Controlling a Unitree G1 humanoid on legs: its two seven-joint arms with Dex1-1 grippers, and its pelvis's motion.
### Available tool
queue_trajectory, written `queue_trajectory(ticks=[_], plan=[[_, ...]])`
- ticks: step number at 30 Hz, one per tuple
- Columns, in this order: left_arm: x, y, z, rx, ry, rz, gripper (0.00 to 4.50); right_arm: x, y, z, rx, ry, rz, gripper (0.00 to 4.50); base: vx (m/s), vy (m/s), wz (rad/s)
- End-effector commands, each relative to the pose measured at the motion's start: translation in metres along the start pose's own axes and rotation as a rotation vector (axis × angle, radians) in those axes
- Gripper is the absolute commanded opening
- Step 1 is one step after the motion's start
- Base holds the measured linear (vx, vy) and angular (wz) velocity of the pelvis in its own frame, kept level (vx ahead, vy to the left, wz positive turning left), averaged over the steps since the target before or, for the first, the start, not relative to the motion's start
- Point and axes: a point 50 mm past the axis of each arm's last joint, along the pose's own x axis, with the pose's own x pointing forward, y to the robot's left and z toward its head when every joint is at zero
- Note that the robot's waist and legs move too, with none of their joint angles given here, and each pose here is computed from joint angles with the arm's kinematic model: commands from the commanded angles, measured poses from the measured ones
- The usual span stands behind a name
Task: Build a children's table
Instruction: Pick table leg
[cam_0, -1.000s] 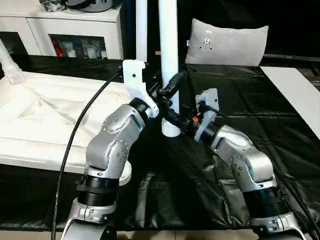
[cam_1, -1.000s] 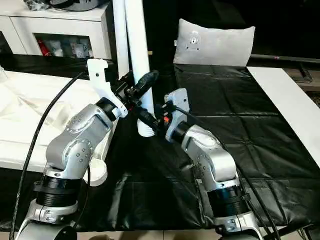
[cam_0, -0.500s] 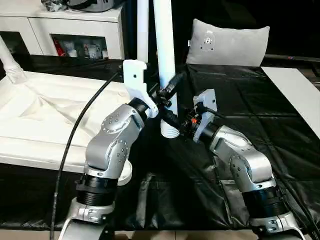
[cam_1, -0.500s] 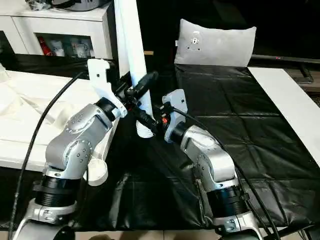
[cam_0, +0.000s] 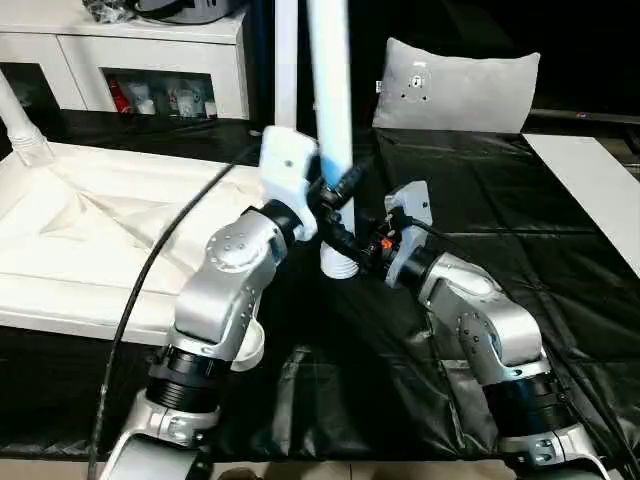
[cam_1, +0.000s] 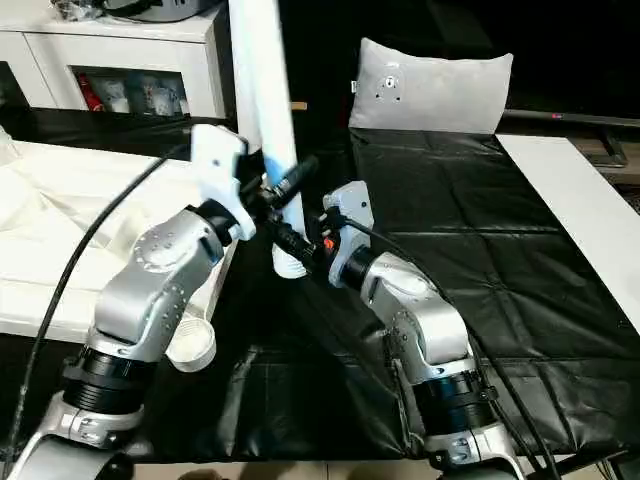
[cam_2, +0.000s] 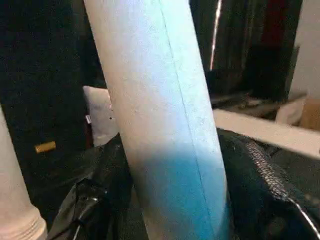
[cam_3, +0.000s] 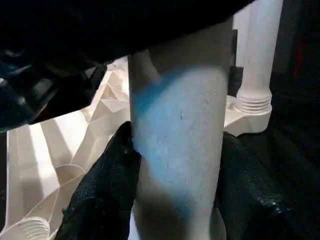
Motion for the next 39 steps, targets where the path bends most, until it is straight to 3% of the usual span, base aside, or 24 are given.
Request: queue_trajectory(ticks=[1,8,12,16,20,26,33,39], plan=[[-0.004,0.018,-0.009,0.105,0.07,0.089,2.31,0.0,0.0,0.013,-0.044,-0.041,0.015,1.89,0.0,0.0,0.0],[-0.006,0.02,-0.011,0.131,0.07,0.092,2.16,-0.001,0.0,0.012,-0.045,-0.038,0.015,1.89,0.0,0.0,0.0],[-0.003,0.011,-0.003,-0.108,-0.013,0.05,2.08,0.0,0.001,0.011,-0.047,-0.035,0.017,1.88,0.0,0.0,0.0],[-0.002,0.003,0.001,-0.241,-0.053,0.001,1.98,0.0,0.001,0.01,-0.048,-0.032,0.019,1.88,0.0,0.0,0.0],[-0.002,-0.007,0.007,-0.448,-0.085,-0.064,1.92,0.0,0.003,0.01,-0.052,-0.028,0.027,1.88,0.0,0.0,0.0],[-0.001,-0.007,0.014,-0.646,-0.134,-0.079,1.89,0.0,0.003,0.01,-0.054,-0.027,0.033,1.88,0.0,0.0,0.0],[-0.001,-0.001,0.012,-0.621,-0.096,-0.033,1.88,0.0,0.003,0.01,-0.053,-0.021,0.036,1.88,0.0,0.0,0.0],[0.0,0.006,0.007,-0.4,-0.036,0.026,1.88,0.0,0.001,0.009,-0.058,-0.011,0.019,1.88,0.0,0.0,0.0]])
